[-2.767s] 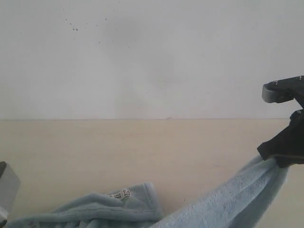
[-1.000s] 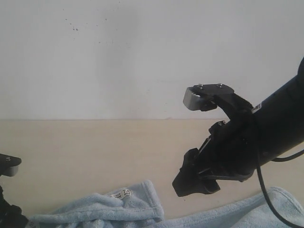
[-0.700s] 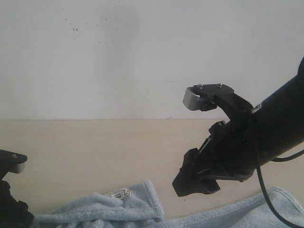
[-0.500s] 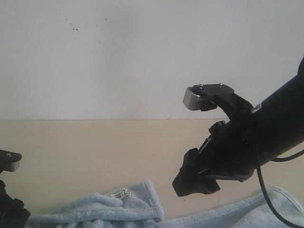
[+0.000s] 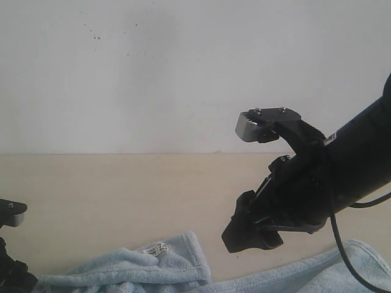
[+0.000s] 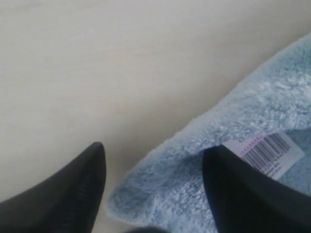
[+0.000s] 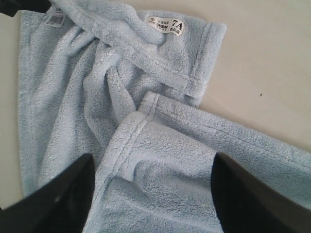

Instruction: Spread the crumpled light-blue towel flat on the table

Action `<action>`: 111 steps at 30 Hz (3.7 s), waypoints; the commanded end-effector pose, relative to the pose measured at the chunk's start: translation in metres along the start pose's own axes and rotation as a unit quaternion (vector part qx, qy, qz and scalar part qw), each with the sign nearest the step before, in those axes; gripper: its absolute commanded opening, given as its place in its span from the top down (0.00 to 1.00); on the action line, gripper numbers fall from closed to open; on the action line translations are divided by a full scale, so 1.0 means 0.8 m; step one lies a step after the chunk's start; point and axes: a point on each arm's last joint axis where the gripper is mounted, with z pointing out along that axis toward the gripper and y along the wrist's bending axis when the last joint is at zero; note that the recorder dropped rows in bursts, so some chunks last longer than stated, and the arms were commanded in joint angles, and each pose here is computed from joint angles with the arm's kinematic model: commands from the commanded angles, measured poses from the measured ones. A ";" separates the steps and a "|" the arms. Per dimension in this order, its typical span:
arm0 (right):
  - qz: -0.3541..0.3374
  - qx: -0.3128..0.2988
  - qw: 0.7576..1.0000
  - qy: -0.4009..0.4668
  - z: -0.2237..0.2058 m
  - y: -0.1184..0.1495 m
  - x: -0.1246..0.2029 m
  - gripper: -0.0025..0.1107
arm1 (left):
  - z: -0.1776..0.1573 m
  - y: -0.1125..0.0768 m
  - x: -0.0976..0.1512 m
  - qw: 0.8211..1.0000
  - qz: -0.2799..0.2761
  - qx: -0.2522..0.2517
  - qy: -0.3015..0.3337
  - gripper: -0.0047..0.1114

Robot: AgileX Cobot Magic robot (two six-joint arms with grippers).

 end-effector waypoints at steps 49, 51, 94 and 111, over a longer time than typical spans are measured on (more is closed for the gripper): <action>-0.012 0.011 0.992 0.125 0.100 0.048 0.052 0.41 | -0.119 0.014 0.054 0.927 -0.265 -0.044 -0.261 0.92; -0.008 0.006 0.990 0.142 0.115 0.048 0.039 0.41 | -0.117 0.014 0.056 0.924 -0.269 -0.045 -0.268 0.92; -0.135 0.437 0.855 0.245 0.084 -0.028 -0.041 0.98 | -0.115 0.013 0.058 0.925 -0.276 -0.041 -0.256 0.92; 0.172 0.348 0.921 -0.045 -0.162 -0.119 -0.022 0.98 | -0.221 -0.034 0.067 0.906 -0.151 -0.010 -0.395 0.92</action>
